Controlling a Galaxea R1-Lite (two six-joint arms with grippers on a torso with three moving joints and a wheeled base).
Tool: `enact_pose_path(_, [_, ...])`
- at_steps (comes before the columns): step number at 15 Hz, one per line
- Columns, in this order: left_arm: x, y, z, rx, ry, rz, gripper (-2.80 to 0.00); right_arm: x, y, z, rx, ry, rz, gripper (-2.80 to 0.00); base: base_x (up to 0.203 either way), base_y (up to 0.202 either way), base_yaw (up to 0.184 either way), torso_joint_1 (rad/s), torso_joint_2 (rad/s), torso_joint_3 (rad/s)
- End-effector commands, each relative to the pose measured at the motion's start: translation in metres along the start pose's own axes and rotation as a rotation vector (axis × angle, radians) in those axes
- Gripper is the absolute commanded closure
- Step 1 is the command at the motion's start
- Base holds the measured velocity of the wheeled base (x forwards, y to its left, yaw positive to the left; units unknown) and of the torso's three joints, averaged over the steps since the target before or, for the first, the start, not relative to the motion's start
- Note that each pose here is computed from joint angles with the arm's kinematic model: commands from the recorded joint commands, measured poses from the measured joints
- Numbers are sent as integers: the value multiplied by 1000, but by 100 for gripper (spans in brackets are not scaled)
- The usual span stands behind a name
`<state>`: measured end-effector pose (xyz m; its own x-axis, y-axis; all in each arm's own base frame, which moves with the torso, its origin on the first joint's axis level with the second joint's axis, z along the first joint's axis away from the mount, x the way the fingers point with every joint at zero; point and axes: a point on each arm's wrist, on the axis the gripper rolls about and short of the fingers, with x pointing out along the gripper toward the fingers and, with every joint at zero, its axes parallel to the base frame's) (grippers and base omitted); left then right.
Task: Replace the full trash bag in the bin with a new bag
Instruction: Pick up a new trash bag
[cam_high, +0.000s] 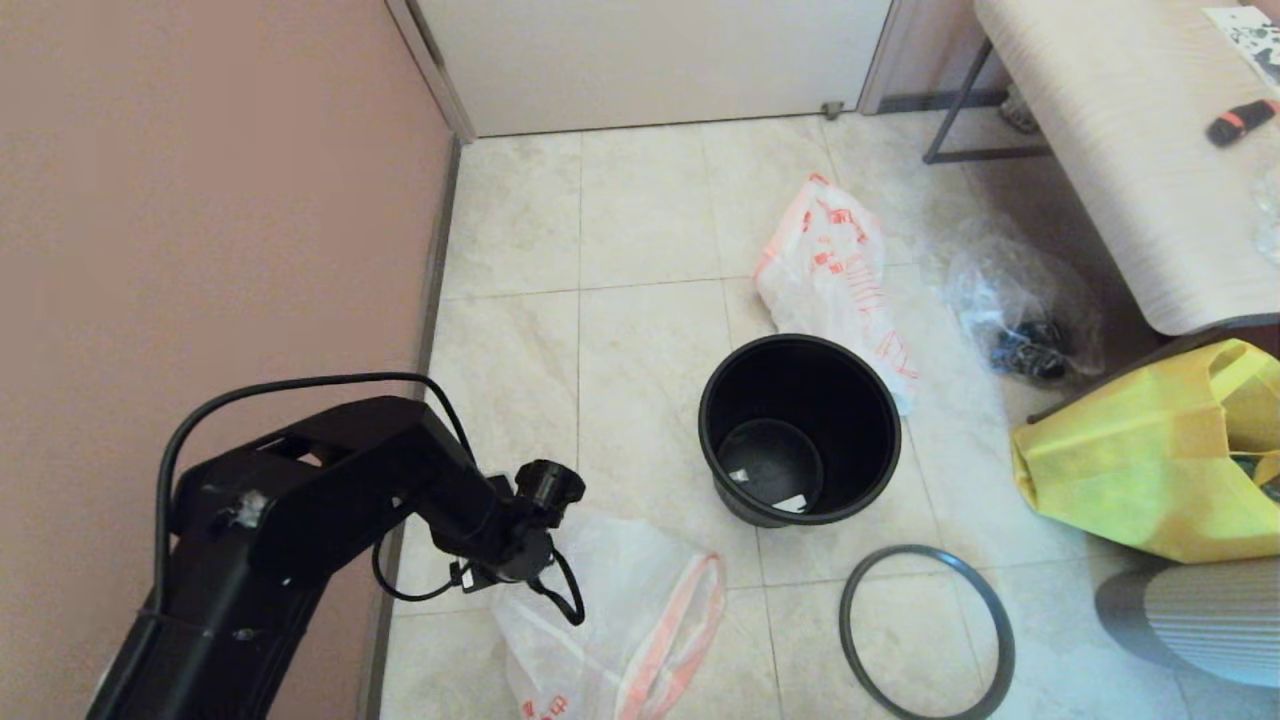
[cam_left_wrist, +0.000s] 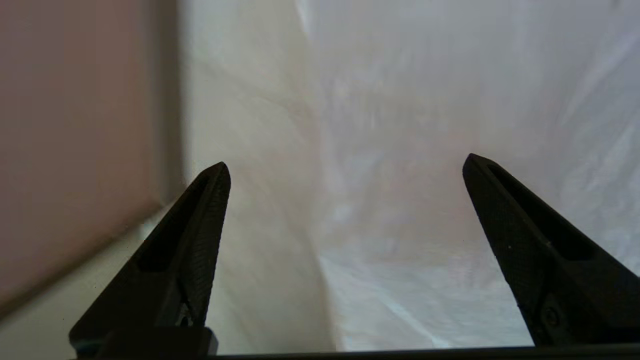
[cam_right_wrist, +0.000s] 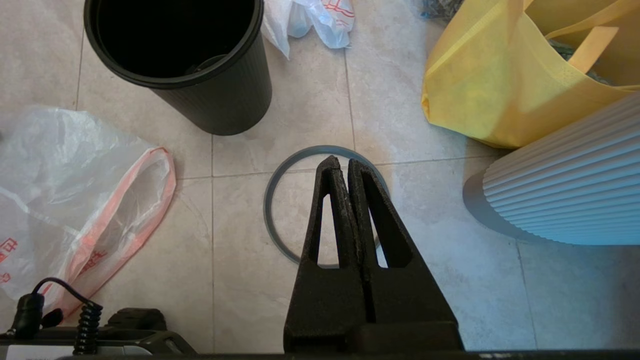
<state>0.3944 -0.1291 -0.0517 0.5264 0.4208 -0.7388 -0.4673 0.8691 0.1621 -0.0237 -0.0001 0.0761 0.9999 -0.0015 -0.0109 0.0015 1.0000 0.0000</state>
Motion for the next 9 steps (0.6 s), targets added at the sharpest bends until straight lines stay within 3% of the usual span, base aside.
enact_pose_path(1, [10, -2, -2, -7, 87, -66, -280, 0, 0, 0, 0, 1, 0, 0, 0, 0, 0, 0, 0, 0])
enact_pose_path(6, [20, -6, 28, -125, 98, -146, -280, 0, 0, 0, -2, 1, 0, 0, 0, 0, 0, 0, 0, 0])
enact_pose_path(8, [28, -7, 21, -104, 128, -143, -280, 0, 0, 0, -1, 1, 1, 0, 0, 0, 0, 0, 0, 0])
enact_pose_path(9, [31, -7, 16, -61, 160, -120, -280, 0, 0, 0, -1, 1, 1, 0, 0, 0, 0, 0, 0, 0])
